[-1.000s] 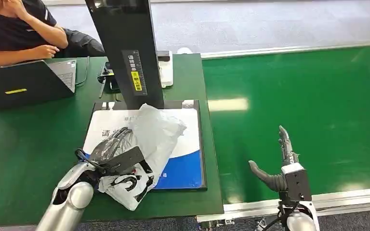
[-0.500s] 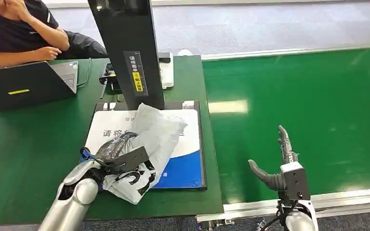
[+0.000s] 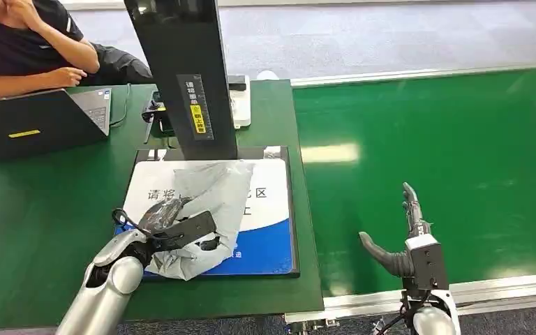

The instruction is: Moved the parcel from conveyor to table for the left to box.

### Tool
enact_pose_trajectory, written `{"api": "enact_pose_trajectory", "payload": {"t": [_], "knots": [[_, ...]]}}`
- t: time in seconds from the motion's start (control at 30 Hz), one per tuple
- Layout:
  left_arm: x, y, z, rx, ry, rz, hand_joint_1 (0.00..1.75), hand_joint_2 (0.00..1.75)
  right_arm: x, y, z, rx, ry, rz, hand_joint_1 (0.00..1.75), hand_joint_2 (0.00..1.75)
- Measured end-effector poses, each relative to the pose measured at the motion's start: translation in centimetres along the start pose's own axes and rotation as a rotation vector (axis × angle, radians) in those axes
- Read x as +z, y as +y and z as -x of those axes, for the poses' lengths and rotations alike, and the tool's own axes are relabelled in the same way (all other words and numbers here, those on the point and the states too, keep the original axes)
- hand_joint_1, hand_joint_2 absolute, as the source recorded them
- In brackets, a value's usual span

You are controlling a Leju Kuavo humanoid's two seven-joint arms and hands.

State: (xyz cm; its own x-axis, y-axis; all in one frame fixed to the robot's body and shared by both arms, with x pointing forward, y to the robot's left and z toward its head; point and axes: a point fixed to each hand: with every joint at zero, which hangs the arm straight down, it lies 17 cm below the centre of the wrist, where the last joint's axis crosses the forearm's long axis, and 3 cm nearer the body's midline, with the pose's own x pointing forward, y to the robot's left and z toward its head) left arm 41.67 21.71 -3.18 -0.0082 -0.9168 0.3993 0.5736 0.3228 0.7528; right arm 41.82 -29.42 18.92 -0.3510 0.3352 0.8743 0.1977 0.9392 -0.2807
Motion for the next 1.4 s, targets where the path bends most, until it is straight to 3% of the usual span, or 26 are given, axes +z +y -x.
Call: {"api": "enact_pose_trajectory", "payload": {"t": [0.63, 0.87, 1.0, 1.07, 1.13, 1.4], "knots": [[0.0, -0.2, -0.1, 0.003, -0.003, 0.004, 1.75, 1.75, 0.0, 0.2, -0.1, -0.002, -0.001, -0.003, 0.00, 1.75], [0.1, 0.2, -2.3, 0.074, -0.134, -0.038, 1.75, 1.75, 0.0, 0.1, -0.1, -0.011, 0.000, 0.001, 0.00, 1.75], [0.6, 1.9, -3.8, 0.100, -0.252, -0.160, 1.75, 1.75, 0.1, 0.1, -0.2, -0.022, -0.006, 0.000, 0.00, 1.75], [1.6, 6.1, -4.7, 0.035, -0.321, -0.399, 1.75, 1.75, 0.4, 0.3, -0.3, -0.027, -0.014, -0.010, 0.00, 1.75], [3.0, 10.1, -5.0, -0.027, -0.331, -0.593, 1.75, 1.75, 0.8, 0.3, -0.4, -0.029, -0.017, -0.020, 0.00, 1.75], [4.0, 11.9, -5.0, -0.054, -0.333, -0.669, 1.75, 1.75, 0.9, 0.1, -0.6, -0.028, -0.025, -0.020, 0.00, 1.75]]}}
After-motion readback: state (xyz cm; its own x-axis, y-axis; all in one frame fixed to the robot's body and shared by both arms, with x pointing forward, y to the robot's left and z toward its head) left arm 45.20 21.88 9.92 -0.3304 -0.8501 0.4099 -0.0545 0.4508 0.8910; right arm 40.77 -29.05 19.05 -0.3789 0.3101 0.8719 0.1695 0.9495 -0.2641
